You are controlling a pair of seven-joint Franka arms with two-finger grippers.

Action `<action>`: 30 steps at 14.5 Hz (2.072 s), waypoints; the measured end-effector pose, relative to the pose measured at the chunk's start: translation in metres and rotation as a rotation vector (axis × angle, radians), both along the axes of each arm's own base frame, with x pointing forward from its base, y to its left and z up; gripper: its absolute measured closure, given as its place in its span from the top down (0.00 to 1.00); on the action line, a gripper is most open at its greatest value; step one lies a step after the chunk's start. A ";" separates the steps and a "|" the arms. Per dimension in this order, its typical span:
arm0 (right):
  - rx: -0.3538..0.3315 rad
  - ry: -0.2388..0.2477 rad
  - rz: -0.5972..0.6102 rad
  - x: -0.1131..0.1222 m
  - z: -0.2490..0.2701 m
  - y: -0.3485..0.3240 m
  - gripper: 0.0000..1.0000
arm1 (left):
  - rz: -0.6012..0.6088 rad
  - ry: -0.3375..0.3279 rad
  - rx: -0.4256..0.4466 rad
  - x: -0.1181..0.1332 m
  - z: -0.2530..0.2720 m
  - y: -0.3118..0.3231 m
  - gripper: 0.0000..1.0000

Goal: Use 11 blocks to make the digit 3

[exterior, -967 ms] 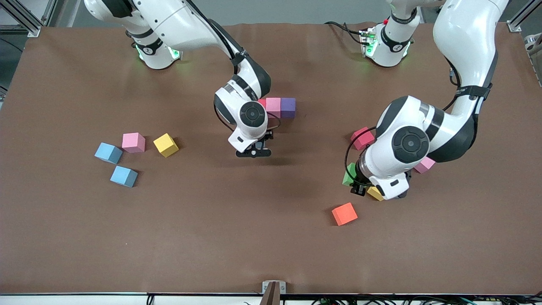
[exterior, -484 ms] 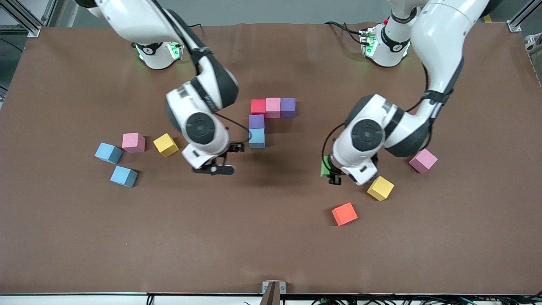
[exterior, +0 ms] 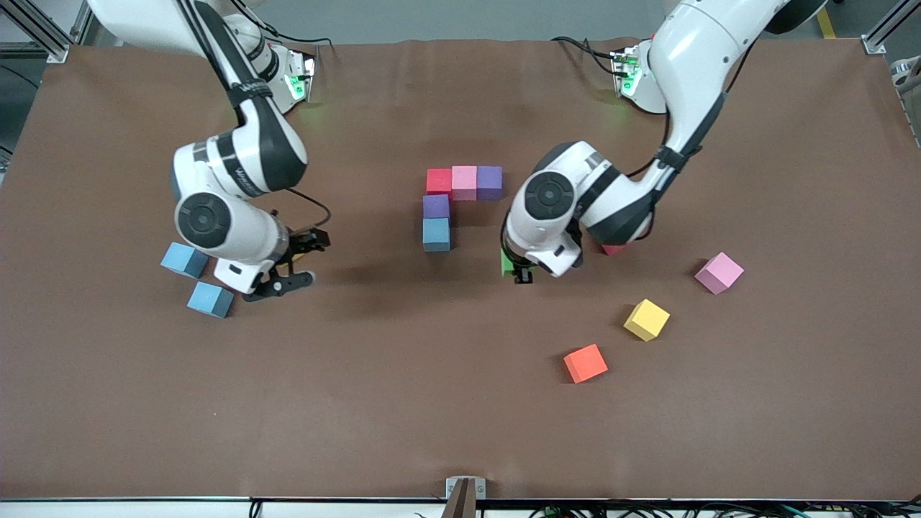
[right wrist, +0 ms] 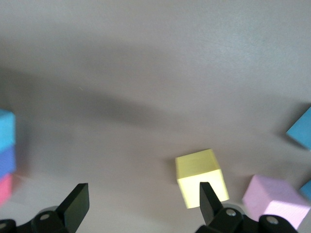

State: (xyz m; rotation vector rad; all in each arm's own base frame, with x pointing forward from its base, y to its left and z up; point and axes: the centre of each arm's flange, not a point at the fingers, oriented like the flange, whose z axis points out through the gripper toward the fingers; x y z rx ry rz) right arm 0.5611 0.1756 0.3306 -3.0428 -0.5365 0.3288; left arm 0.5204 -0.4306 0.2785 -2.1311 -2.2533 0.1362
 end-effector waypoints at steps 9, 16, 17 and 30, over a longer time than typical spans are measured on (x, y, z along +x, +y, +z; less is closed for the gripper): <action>0.066 -0.145 0.260 -0.064 -0.082 -0.063 1.00 | -0.011 -0.042 -0.028 -0.052 -0.051 -0.046 0.58; 0.065 -0.143 0.270 -0.083 -0.108 -0.073 1.00 | -0.024 -0.039 -0.048 -0.082 -0.074 -0.074 0.58; 0.065 -0.143 0.269 -0.084 -0.111 -0.074 1.00 | -0.031 -0.044 -0.045 -0.082 -0.075 -0.074 0.58; 0.067 -0.114 0.275 -0.077 -0.138 -0.078 0.63 | -0.039 -0.072 -0.033 -0.091 -0.090 -0.082 0.58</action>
